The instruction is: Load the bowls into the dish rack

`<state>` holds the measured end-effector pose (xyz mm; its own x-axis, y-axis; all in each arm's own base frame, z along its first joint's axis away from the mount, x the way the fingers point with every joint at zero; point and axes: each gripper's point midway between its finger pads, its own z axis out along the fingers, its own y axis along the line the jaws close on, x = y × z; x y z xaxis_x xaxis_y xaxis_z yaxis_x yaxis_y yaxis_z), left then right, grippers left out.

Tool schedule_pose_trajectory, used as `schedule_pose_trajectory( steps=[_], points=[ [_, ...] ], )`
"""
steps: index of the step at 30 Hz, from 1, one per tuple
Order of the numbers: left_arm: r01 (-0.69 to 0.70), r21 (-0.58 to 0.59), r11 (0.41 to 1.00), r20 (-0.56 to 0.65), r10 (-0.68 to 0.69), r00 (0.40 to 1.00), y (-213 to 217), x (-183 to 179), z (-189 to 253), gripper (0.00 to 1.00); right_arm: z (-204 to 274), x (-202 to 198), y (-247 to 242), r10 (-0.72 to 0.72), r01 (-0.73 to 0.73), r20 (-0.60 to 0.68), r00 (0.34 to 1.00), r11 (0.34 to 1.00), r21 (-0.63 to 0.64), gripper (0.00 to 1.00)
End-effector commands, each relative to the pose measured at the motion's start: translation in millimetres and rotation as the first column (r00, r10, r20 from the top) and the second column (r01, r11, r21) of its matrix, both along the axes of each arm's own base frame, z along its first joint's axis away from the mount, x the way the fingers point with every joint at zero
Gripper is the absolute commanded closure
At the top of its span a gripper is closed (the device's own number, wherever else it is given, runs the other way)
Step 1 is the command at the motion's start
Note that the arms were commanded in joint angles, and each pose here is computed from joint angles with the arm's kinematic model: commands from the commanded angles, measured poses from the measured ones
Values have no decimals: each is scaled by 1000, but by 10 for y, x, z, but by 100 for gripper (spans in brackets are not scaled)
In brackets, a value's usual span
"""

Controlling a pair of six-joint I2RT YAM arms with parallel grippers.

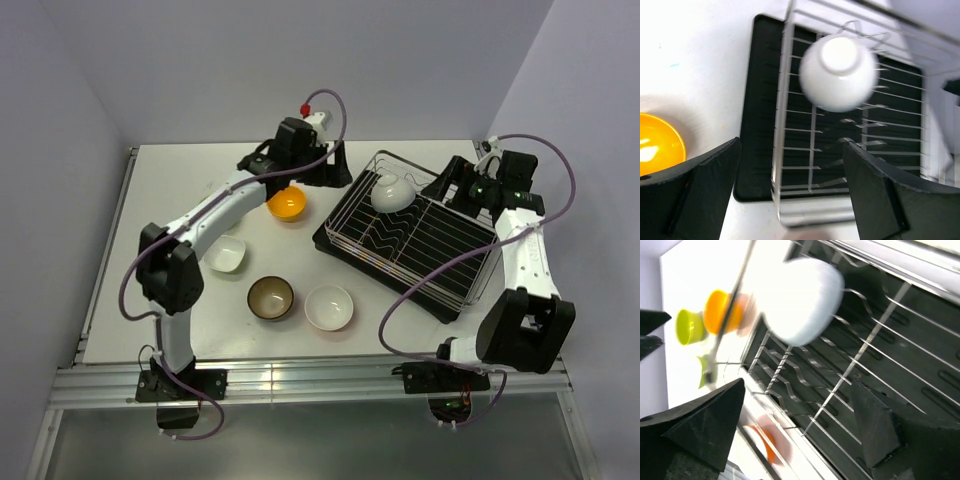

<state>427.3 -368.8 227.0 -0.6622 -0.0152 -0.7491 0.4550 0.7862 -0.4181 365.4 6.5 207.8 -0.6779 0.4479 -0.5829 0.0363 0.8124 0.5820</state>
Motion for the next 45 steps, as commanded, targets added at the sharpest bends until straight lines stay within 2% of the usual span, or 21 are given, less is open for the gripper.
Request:
schedule_pose_trajectory(
  steps=[1,2,4,5,7,8,9,13,15,16,17,19,20,21,25,28,30,37,45],
  points=[
    [118,-110,987,124,-104,987,199,-197,752,11,452,-87,139,136,-128,143,980,990,-63,5],
    [121,-96,988,113,-110,987,339,-190,674,11,508,-121,177,159,-150,158,975,986,-67,4],
    [170,-87,982,136,-158,978,581,-309,784,11,590,-187,301,219,-209,177,960,975,-78,4],
    [173,-79,982,104,-164,981,698,-365,652,11,640,-209,342,234,-220,190,953,971,-92,4],
    [195,-107,975,119,-183,976,991,-473,764,11,677,-279,533,298,-275,202,933,952,-134,4],
    [197,-118,973,83,-188,979,1115,-537,622,11,699,-296,619,321,-294,208,924,944,-154,4],
    [203,-138,969,112,-188,976,1245,-624,744,10,701,-298,675,334,-296,210,919,936,-190,6],
    [160,-176,971,90,-146,985,1906,-739,621,10,722,-466,1465,516,-462,239,823,852,-248,9],
    [124,-168,978,103,-108,989,2161,-815,614,10,731,-474,1698,549,-491,235,802,830,-263,13],
    [112,-172,979,72,-101,992,2231,-883,473,10,698,-455,1841,574,-516,220,789,813,-270,14],
    [113,-183,976,51,-106,993,2277,-962,417,11,668,-578,2109,633,-574,210,745,769,-282,15],
    [57,-174,983,37,-51,998,2493,-1037,312,11,500,-569,2347,669,-602,160,726,731,-322,16],
    [44,-176,983,21,-41,999,2540,-1080,278,12,421,-709,2581,719,-652,135,682,681,-333,17],
    [19,-179,984,37,-13,999,2650,-1110,314,12,219,-722,2688,738,-682,73,671,653,-329,18],
    [-37,-196,980,46,47,998,2857,-1165,346,10,-222,-942,3117,809,-766,-51,585,532,-361,20],
    [-42,-192,981,38,50,998,2888,-1175,345,10,-503,-1027,3283,826,-802,-116,551,486,-349,20],
    [-38,-192,981,30,45,999,2889,-1175,327,6,-642,-1102,3406,839,-821,-142,525,456,-342,21],
    [-38,-191,981,9,41,999,2892,-1177,225,2,-919,-1202,3601,851,-856,-197,487,421,-300,22],
    [-75,-161,984,-11,74,997,2948,-1143,77,2,-1282,-1247,3670,838,-878,-278,470,412,-243,31]
  ],
)
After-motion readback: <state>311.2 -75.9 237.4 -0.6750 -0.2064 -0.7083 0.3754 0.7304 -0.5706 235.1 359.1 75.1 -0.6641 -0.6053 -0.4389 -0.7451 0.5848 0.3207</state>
